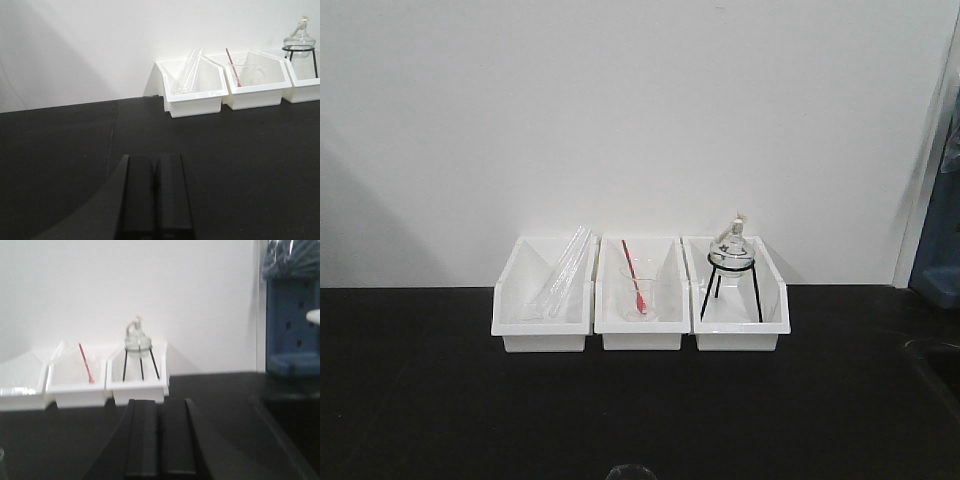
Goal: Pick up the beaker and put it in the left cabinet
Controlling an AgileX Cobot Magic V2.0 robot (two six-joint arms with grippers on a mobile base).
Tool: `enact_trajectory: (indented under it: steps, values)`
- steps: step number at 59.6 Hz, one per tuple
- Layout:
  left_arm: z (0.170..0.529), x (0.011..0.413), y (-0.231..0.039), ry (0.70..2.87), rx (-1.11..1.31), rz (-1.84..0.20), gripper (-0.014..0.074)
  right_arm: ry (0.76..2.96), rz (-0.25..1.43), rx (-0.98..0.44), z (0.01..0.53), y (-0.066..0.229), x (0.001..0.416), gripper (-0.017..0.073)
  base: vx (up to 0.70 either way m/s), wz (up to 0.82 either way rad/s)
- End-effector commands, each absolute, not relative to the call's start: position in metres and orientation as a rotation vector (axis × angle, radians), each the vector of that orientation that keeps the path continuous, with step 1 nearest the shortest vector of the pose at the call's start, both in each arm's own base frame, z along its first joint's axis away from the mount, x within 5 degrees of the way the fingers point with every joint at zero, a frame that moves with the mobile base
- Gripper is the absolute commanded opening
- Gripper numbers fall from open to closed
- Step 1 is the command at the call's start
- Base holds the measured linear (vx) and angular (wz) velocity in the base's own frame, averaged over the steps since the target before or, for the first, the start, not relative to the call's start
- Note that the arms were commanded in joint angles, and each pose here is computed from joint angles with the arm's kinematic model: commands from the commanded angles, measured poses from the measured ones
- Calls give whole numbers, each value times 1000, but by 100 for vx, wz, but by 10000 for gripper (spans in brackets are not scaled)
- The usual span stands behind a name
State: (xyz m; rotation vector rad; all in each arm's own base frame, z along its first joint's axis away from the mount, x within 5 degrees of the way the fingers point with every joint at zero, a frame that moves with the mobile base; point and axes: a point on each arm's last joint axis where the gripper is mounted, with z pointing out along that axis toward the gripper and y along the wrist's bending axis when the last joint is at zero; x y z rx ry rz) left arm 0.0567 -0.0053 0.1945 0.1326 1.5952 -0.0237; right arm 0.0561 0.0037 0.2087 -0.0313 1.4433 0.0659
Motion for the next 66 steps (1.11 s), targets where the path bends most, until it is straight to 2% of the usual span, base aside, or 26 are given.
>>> enact_trajectory:
  steps: [1, 11, 18, 29, 38, 52, 58, 66]
  values:
    - [199, 56, -6, 1503, 132, -41, -8, 1134, 82, -49, 242, 5, 46, -8, 0, 0]
    - [199, 56, -6, 1503, 132, -41, -8, 1015, -22, -102, 319, 5, 38, -8, 0, 0]
    - [199, 56, -6, 1503, 132, -41, -8, 1044, -108, -153, 374, 6, 65, -8, 0, 0]
    - [199, 56, -6, 1503, 132, -41, -8, 1069, -97, -152, 434, 9, 122, -8, 0, 0]
    - [199, 56, -6, 1503, 132, -41, -8, 1111, -62, -129, 448, 10, 154, -8, 0, 0]
    - [199, 56, -6, 1503, 132, -41, -8, 1154, -37, -117, 441, 11, 173, 22, 0, 0]
    - [199, 56, -6, 1503, 132, -41, -8, 1157, -37, -117, 441, 11, 173, 85, 0, 0]
    - [199, 56, -6, 1503, 132, -41, -8, 1158, -37, -118, 441, 11, 173, 249, 0, 0]
